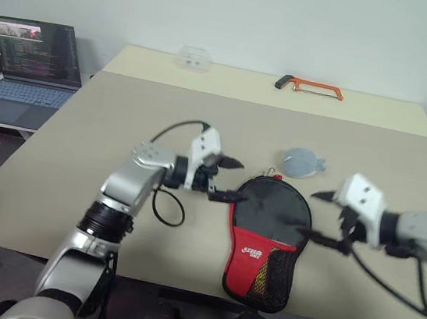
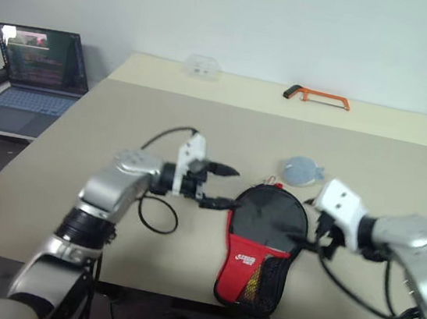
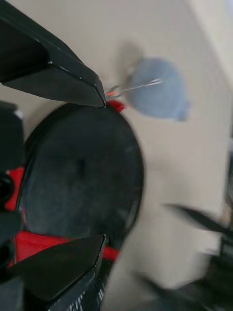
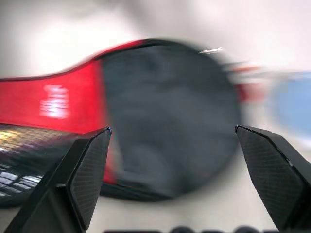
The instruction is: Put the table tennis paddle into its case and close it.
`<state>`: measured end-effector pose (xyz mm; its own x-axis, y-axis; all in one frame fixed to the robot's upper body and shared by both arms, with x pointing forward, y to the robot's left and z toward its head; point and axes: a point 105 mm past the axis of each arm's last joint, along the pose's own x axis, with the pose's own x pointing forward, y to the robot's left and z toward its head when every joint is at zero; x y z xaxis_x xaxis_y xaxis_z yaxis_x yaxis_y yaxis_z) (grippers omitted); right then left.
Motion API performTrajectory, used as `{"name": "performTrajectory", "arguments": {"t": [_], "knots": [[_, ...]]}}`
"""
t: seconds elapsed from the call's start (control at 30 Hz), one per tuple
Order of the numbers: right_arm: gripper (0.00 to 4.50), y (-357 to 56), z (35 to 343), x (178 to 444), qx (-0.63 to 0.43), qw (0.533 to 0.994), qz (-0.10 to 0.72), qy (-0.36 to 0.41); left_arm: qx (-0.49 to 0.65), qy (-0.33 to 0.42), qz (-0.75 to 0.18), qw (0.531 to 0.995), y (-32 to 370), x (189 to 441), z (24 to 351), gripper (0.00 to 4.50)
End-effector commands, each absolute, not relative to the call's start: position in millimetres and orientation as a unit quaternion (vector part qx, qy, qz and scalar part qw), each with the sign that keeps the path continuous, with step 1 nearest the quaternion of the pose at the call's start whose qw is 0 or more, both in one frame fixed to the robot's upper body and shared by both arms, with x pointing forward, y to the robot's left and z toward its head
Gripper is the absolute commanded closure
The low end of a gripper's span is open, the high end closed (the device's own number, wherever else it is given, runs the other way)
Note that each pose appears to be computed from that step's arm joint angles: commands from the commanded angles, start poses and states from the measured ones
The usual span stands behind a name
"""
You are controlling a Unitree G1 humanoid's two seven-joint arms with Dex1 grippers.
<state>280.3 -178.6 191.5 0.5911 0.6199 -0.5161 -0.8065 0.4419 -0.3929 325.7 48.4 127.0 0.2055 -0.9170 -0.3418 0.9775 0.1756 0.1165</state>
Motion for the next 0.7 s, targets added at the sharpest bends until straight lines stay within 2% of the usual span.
{"name": "performTrajectory", "arguments": {"t": [0.03,0.13,0.17,0.27,0.4,0.53,0.7], "knots": [[0.0,-191.0,217.4,300.8,-0.331,0.85,0.396,0.105,0.147,0.058,-0.63,0.76,26.7,320.6,138.3,0.03],[0.0,-209.0,226.7,340.4,-0.35,0.878,0.319,0.077,0.145,0.045,-0.617,0.773,10.1,326.5,128.3,0.03],[0.0,-210.3,222.9,348.4,-0.373,0.867,0.32,0.08,0.14,0.045,-0.617,0.773,4.4,328.3,124.9,0.03],[0.0,-209.1,209.2,362.5,-0.43,0.824,0.354,0.107,0.131,0.057,-0.617,0.774,-10.3,332.6,114.7,0.03],[0.0,-209.5,190.1,382.4,-0.452,0.785,0.393,0.16,0.153,0.077,-0.621,0.765,-17.6,330.7,92.5,0.03],[0.0,-203.1,187.4,407.3,-0.456,0.777,0.399,0.172,0.147,0.097,-0.6,0.78,-14.4,336.1,77.5,0.03],[0.0,-186.7,187.7,421.1,-0.459,0.76,0.426,0.172,0.171,0.106,-0.591,0.781,-10.2,332.3,61.5,0.03]]}}
